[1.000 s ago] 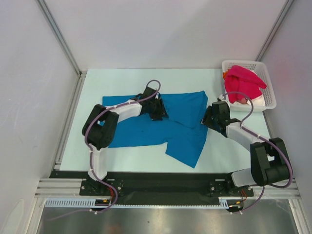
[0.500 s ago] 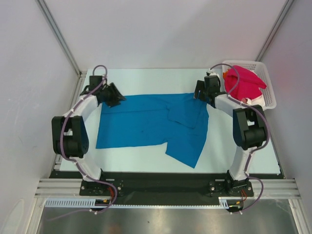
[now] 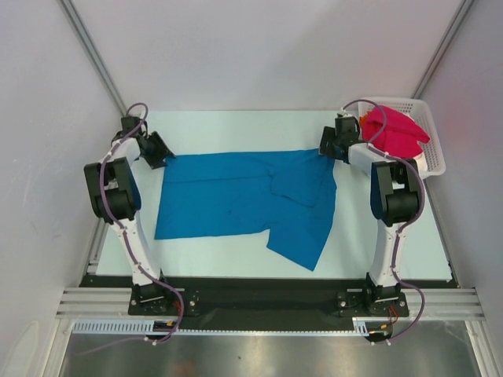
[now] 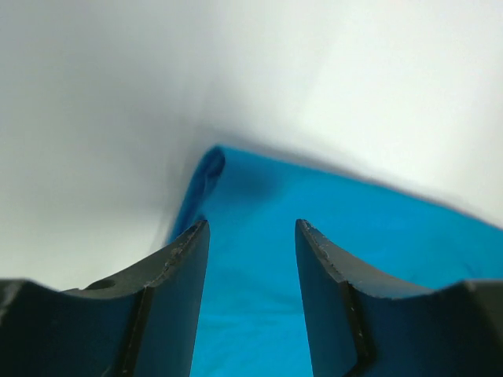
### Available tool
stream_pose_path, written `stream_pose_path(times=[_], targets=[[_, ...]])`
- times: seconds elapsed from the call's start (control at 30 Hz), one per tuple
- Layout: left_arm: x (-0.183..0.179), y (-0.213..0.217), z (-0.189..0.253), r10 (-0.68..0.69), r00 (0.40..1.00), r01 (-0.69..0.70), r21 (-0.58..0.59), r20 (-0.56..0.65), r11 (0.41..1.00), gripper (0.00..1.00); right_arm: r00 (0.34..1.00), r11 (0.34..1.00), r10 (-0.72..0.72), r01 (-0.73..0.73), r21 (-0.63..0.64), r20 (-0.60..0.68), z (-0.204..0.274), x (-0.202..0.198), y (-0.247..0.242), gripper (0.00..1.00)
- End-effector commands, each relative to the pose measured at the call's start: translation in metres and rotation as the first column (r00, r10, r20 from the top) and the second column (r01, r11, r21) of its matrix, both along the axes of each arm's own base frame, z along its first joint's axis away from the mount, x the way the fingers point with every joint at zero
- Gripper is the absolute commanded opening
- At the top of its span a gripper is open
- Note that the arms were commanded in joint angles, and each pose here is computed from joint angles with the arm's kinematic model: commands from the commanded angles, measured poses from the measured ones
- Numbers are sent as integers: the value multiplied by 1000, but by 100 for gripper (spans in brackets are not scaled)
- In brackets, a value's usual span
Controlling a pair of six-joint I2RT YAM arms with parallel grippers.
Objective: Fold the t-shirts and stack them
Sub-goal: Fold the tshirt
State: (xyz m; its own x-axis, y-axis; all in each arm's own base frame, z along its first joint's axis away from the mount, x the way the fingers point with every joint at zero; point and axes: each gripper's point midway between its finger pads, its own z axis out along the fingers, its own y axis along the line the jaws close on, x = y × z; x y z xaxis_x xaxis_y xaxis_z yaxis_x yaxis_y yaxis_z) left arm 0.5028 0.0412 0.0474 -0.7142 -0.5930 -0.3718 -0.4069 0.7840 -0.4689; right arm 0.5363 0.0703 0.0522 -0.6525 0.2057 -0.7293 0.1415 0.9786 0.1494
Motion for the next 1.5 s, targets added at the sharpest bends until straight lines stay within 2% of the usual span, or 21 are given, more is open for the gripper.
stream_pose_path(times=[0.0,0.23,0.37,0.6,0.63,0.7,0.8,0.83,0.87,0.9,0.93,1.0,1.03,1.13,1.3,1.33,1.4,1.43,1.47], targets=[[17,12,-4,-24,1000,23,61,13,998,53,999,999,39,-39,25,22,9,16,4,73],[28,37,-22,33,999,-28,153,-30,988,51,998,990,65,-64,124,-1,2,25,13,74],[22,37,-33,36,998,-28,143,-57,989,53,998,985,63,-59,162,-21,-6,26,15,73],[20,25,-57,9,996,-2,72,-94,997,51,996,986,-21,35,164,-88,-20,25,0,67],[21,26,-60,10,995,-4,69,-98,998,50,995,985,-21,38,168,-98,-23,24,0,66],[22,26,-61,16,995,-10,57,-98,998,38,992,984,-19,40,176,-121,-29,23,2,63],[24,29,-60,39,995,-35,42,-96,999,24,990,981,-24,49,188,-137,-35,22,4,55],[27,33,-58,49,995,-45,46,-89,998,20,991,981,-29,54,187,-134,-34,23,3,48],[28,33,-58,55,994,-51,44,-90,998,12,990,981,-36,61,186,-137,-37,24,3,42],[30,36,-57,62,994,-59,45,-85,997,8,989,981,-47,72,183,-138,-38,24,1,39],[34,40,-54,71,995,-68,48,-75,997,3,988,979,-73,96,177,-135,-38,26,-2,28],[38,46,-55,85,994,-82,45,-68,996,0,987,979,-107,125,161,-118,-38,31,-6,21],[45,48,-50,87,995,-84,48,-49,995,0,984,976,-145,160,148,-108,-37,34,-12,10],[58,57,-46,95,995,-93,59,-21,994,0,970,965,-230,238,113,-78,-33,44,-25,0],[75,61,-44,103,995,-103,32,3,994,0,969,965,-242,245,95,-48,-28,62,-24,1],[80,62,-43,103,995,-104,26,14,994,0,972,967,-233,236,97,-40,-27,69,-21,5],[80,64,-42,121,993,-121,26,1,992,9,976,973,-213,217,85,-51,-28,71,-17,15],[81,66,-37,126,992,-126,35,6,991,16,977,974,-207,211,80,-52,-28,72,-16,25],[81,68,-26,132,991,-133,49,16,990,25,979,976,-199,202,79,-43,-22,76,-15,29]])
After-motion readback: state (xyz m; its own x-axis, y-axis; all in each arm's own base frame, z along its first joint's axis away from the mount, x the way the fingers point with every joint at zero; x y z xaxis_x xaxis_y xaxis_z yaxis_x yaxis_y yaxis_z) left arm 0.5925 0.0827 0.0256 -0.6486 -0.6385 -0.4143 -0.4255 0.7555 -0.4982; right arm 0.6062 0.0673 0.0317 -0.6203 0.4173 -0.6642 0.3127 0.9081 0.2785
